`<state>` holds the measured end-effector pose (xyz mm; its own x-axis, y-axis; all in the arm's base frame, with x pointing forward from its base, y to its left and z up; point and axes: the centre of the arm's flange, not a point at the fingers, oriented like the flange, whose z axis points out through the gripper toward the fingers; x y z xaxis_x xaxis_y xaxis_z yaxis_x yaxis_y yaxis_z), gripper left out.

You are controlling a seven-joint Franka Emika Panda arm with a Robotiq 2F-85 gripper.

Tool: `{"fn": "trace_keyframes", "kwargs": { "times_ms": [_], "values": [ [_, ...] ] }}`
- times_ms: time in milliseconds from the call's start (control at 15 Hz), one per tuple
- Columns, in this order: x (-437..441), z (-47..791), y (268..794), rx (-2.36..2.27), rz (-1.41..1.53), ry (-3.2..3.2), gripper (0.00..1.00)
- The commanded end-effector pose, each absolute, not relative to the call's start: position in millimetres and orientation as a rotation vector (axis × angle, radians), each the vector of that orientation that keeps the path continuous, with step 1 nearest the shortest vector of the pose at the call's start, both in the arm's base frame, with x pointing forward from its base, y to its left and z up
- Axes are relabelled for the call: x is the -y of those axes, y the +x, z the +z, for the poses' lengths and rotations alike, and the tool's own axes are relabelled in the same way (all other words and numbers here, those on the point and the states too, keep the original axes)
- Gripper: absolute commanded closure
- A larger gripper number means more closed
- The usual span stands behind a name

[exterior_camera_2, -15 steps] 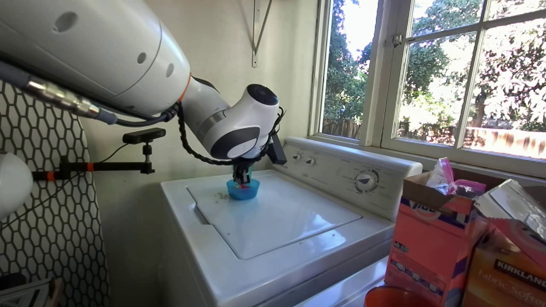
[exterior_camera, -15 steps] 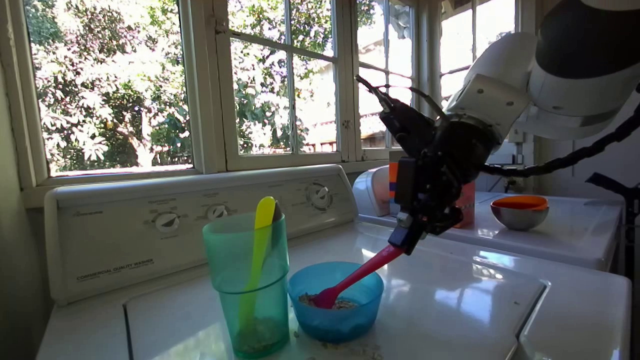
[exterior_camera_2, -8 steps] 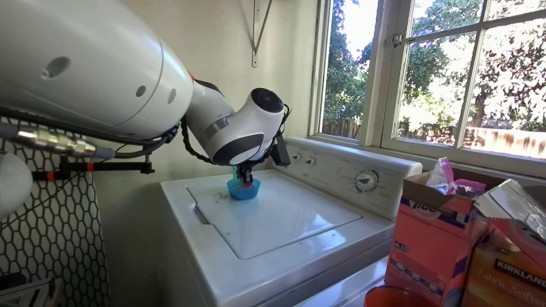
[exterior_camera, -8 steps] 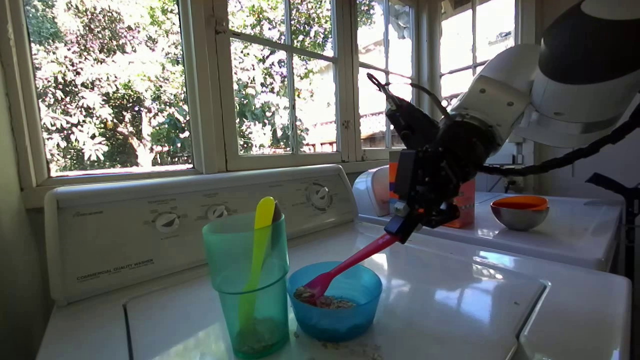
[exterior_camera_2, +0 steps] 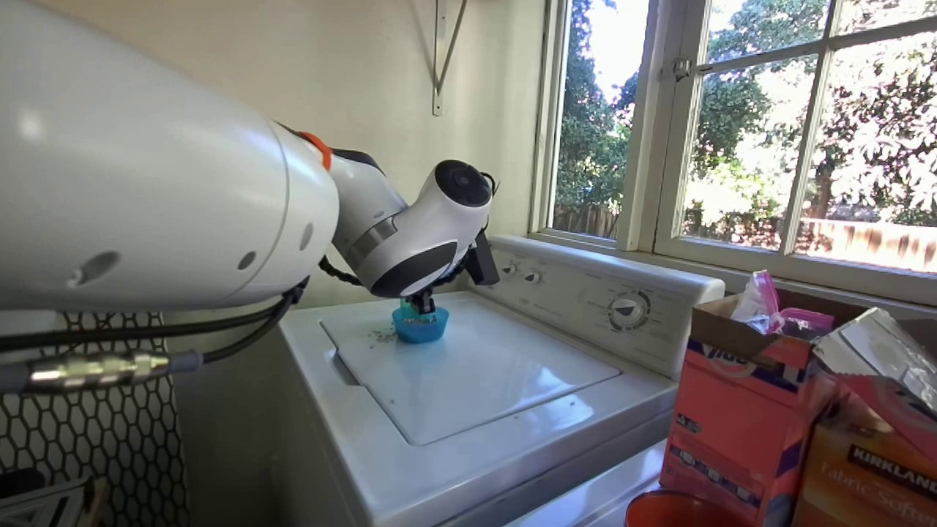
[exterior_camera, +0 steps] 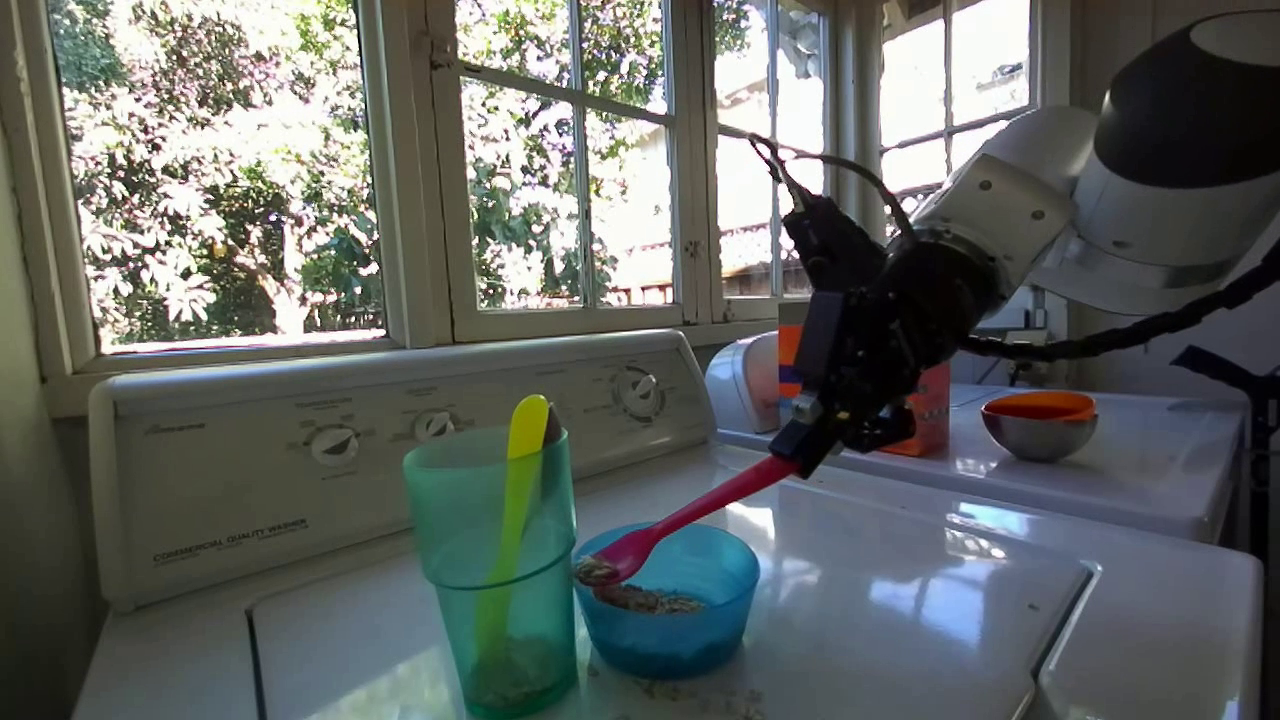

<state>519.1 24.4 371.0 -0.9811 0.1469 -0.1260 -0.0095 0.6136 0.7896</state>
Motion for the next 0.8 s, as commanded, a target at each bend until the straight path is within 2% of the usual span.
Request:
{"fn": "trace_keyframes", "kwargs": {
  "times_ms": [0,733],
  "values": [
    [-10,362,512,-2.653,1.351,-0.02,0.97],
    [19,363,508,-2.608,1.396,0.029,0.97]
  ]
}}
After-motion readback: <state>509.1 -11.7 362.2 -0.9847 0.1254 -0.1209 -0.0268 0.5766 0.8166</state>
